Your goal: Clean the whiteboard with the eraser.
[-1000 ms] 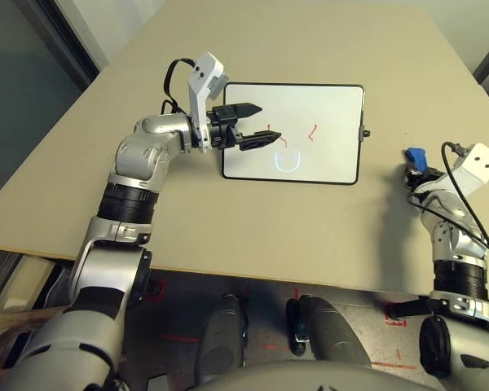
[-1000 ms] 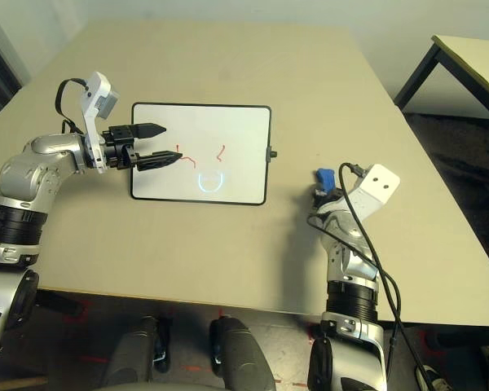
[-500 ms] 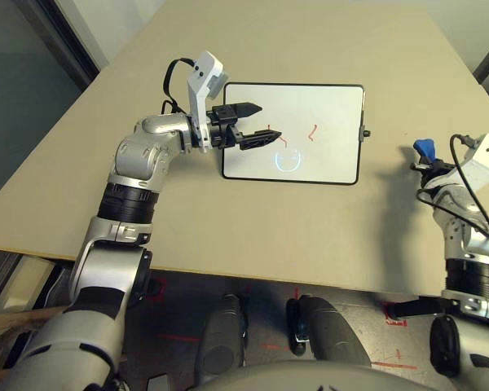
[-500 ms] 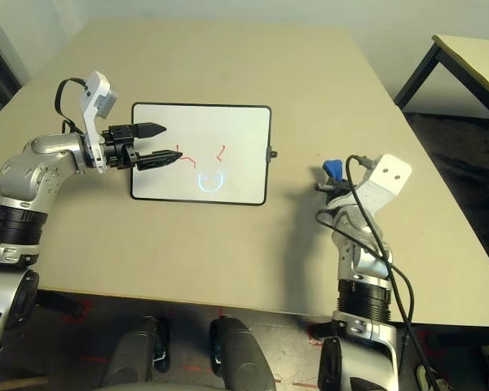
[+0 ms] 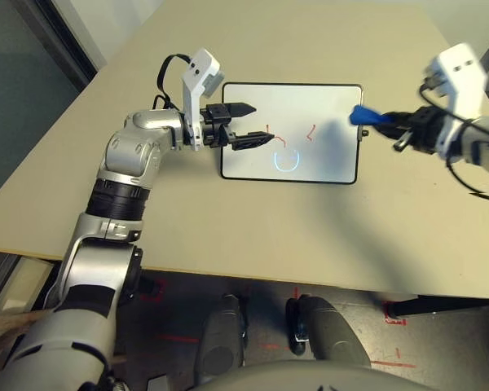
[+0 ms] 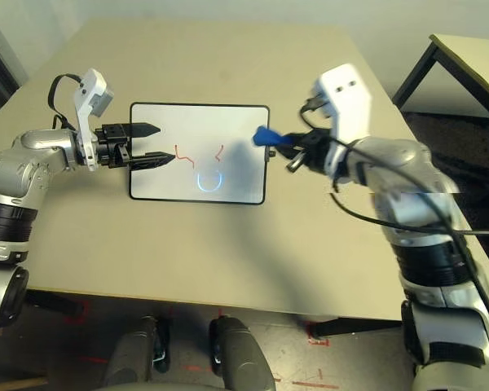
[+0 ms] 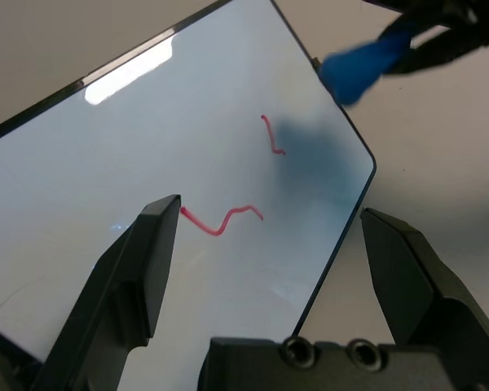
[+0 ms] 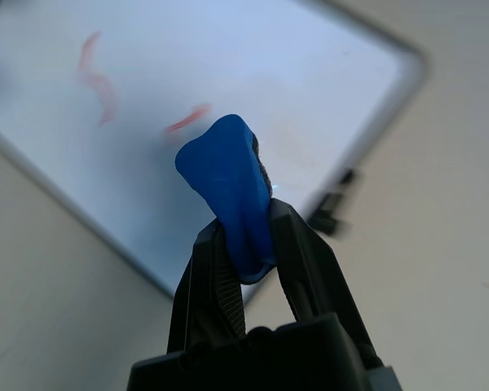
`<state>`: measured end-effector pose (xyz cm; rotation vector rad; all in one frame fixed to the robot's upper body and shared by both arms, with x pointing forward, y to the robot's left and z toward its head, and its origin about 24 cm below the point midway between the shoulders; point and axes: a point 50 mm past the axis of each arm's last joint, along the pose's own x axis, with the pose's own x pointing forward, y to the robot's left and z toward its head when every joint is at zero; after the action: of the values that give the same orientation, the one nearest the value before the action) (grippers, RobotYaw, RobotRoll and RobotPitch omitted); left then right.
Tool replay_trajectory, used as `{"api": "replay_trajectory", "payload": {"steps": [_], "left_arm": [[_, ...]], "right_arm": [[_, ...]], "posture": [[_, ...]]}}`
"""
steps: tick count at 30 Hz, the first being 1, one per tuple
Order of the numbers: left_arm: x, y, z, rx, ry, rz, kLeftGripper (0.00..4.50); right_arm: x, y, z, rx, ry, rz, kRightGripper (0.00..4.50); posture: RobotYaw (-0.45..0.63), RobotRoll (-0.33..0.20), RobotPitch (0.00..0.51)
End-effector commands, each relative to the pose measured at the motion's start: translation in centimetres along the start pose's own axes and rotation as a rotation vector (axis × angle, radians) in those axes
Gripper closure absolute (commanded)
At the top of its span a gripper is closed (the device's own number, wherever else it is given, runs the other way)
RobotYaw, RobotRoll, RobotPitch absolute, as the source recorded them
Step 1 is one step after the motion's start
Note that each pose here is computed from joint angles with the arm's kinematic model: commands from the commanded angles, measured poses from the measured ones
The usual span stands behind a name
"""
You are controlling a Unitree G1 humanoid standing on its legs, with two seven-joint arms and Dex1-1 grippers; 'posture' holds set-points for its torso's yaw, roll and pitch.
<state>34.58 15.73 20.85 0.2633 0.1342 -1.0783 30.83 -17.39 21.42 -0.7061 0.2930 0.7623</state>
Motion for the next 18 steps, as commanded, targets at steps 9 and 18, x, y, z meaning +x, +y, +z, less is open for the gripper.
{"api": "replay_trajectory", "payload": {"steps": [9, 18], "left_arm": [[-0.6, -0.2, -0.9, -0.021, 0.048, 0.022, 0.0], [-0.8, -0.4, -1.1, -0.032, 0.046, 0.031, 0.0]], "right_arm": [[3.3, 0.1, 0.9, -0.146, 0.018, 0.039, 3.84], [4.4, -0.7, 0.6, -0.147, 0.035, -0.033, 3.84]], "posture": [[-0.05, 0.0, 0.119], [-0.05, 0.0, 0.121]]}}
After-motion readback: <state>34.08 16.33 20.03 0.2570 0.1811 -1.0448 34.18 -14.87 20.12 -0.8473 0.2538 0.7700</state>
